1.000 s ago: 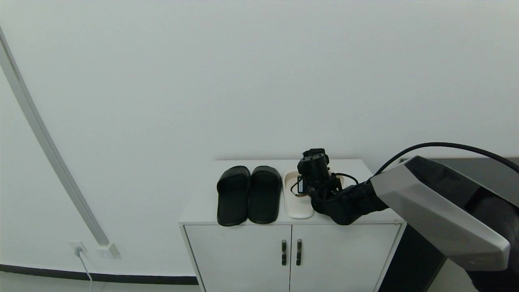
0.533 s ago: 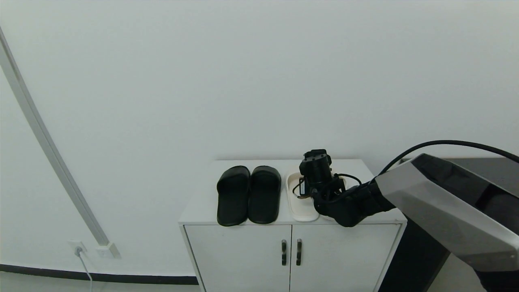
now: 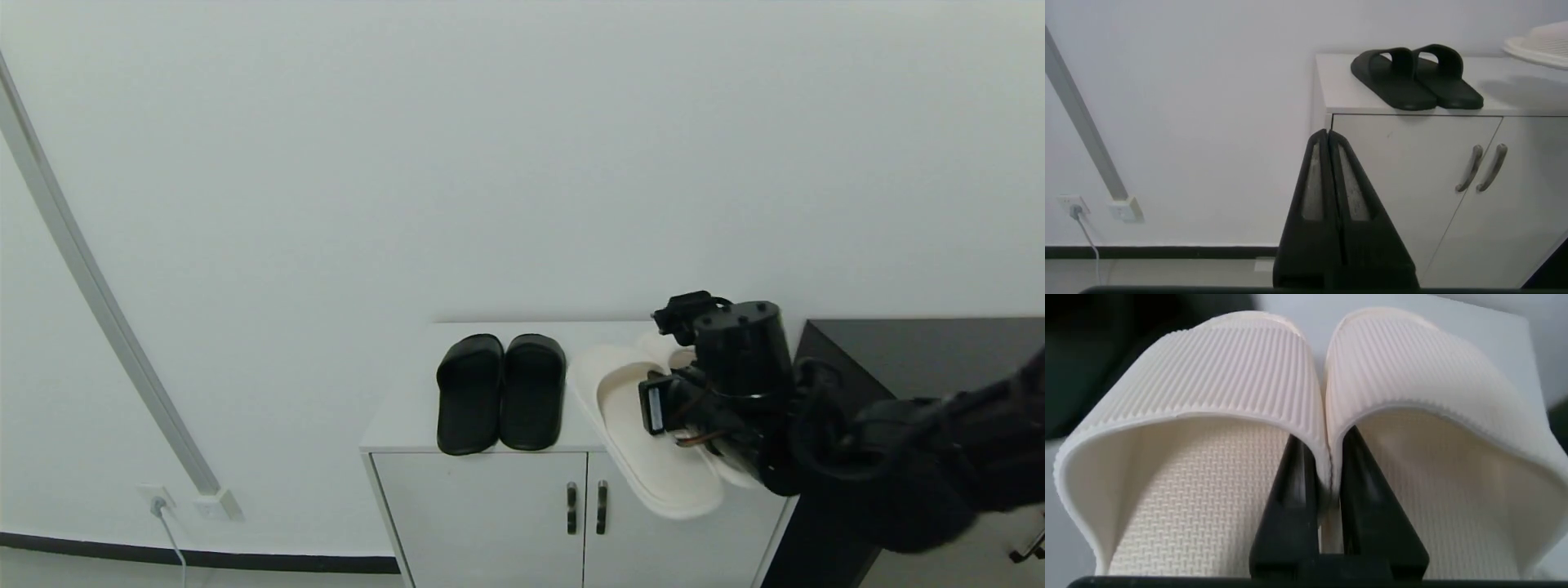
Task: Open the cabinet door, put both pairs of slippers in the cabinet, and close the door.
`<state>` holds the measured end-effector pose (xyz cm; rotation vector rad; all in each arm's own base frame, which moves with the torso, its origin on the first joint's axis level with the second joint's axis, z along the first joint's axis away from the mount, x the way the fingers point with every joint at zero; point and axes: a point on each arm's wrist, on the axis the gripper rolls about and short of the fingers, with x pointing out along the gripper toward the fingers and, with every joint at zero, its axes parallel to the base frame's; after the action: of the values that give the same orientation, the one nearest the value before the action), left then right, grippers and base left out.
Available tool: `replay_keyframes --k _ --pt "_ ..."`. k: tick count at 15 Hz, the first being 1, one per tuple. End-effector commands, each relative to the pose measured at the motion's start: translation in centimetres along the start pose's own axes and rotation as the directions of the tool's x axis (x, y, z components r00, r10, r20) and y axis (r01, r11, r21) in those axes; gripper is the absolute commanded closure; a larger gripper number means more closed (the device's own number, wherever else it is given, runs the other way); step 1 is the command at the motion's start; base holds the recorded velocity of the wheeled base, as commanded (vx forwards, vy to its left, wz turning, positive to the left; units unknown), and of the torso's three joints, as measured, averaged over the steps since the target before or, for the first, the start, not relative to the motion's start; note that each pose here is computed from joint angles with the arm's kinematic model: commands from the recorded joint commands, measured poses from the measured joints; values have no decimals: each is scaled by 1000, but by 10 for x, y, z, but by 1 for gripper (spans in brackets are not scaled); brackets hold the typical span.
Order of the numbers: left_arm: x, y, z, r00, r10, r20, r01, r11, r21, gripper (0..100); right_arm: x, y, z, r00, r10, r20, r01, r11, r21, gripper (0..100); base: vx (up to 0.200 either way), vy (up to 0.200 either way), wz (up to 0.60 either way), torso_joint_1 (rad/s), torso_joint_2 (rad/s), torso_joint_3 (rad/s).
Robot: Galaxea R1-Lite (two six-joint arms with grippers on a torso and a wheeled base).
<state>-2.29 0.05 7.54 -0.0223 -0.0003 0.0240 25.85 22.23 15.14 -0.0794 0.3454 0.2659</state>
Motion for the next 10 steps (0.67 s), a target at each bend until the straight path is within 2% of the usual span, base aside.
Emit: replay_keyframes --k 1,2,4,10 --pt "0 0 0 1000 1 -2 -1 1000 -1 100 -88 -14 3 973 218 77 -215 976 -40 100 0 0 0 0 0 0" --pt "0 0 0 1000 1 0 -1 1000 1 100 -105 -21 -4 953 297 66 -294 955 -48 100 0 0 0 0 0 0" --pt "0 0 0 1000 1 -2 -1 1000 -1 100 -121 -30 -12 924 378 57 -375 926 -54 100 0 0 0 0 0 0" --pt "0 0 0 1000 1 0 -1 1000 1 100 -110 -22 -21 915 404 0 -403 913 -69 100 0 0 0 0 0 0"
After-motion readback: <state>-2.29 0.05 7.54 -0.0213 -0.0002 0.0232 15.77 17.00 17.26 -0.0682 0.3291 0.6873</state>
